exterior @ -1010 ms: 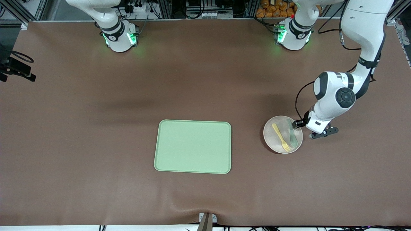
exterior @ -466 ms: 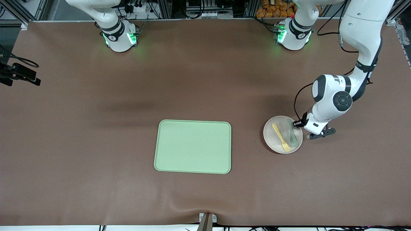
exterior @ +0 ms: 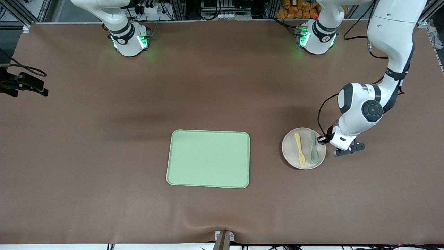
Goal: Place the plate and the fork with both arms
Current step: 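Carry the plate with the left gripper onto the green tray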
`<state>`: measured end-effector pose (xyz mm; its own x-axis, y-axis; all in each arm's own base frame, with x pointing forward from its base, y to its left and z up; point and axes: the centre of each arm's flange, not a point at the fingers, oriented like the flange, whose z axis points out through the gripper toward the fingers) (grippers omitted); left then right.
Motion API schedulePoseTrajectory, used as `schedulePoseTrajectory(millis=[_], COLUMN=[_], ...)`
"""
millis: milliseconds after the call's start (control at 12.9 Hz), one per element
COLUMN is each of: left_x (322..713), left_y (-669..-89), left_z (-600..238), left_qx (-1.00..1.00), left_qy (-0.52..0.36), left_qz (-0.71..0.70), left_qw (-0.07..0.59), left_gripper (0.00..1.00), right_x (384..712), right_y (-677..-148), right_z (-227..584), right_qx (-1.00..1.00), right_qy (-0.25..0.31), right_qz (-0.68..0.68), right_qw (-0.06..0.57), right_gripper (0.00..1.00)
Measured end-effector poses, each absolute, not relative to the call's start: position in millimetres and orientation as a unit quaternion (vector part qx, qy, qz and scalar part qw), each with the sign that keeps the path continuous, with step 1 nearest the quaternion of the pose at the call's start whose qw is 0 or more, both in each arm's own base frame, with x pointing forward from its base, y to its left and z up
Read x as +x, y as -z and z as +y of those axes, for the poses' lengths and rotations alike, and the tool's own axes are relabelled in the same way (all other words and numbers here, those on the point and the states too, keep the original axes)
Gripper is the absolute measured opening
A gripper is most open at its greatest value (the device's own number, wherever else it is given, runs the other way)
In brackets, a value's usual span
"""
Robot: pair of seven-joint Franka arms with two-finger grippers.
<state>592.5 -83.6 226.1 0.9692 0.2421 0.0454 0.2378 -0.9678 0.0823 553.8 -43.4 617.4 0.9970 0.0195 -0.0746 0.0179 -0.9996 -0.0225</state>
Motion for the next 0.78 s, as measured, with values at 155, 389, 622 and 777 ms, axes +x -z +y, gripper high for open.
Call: schedulePoseTrajectory(millis=[155,389,622,777], left_x=[607,628,636,635], left_y=[-251,-297,-314,-301], left_z=[-115,-166,-224,-280], left_qx=[0.989,0.983,0.979,0.976], left_qy=[-0.050,-0.083,-0.090,-0.075], left_qz=[0.120,0.116,0.101,0.106], left_qw=[0.068,0.117,0.155,0.174], left_gripper=[0.04,0.04,0.04,0.04], right_x=[556,560,570,579], right_y=[-614,-606,-586,-568], right_z=[-35,-29,-15,-4], right_qx=[-0.999,-0.999,-0.997,-0.996], right_qy=[-0.041,-0.048,-0.064,-0.077], right_qz=[-0.016,-0.022,-0.034,-0.042], right_qw=[0.011,0.010,0.009,0.007], right_gripper=[1.00,1.00,1.00,1.00])
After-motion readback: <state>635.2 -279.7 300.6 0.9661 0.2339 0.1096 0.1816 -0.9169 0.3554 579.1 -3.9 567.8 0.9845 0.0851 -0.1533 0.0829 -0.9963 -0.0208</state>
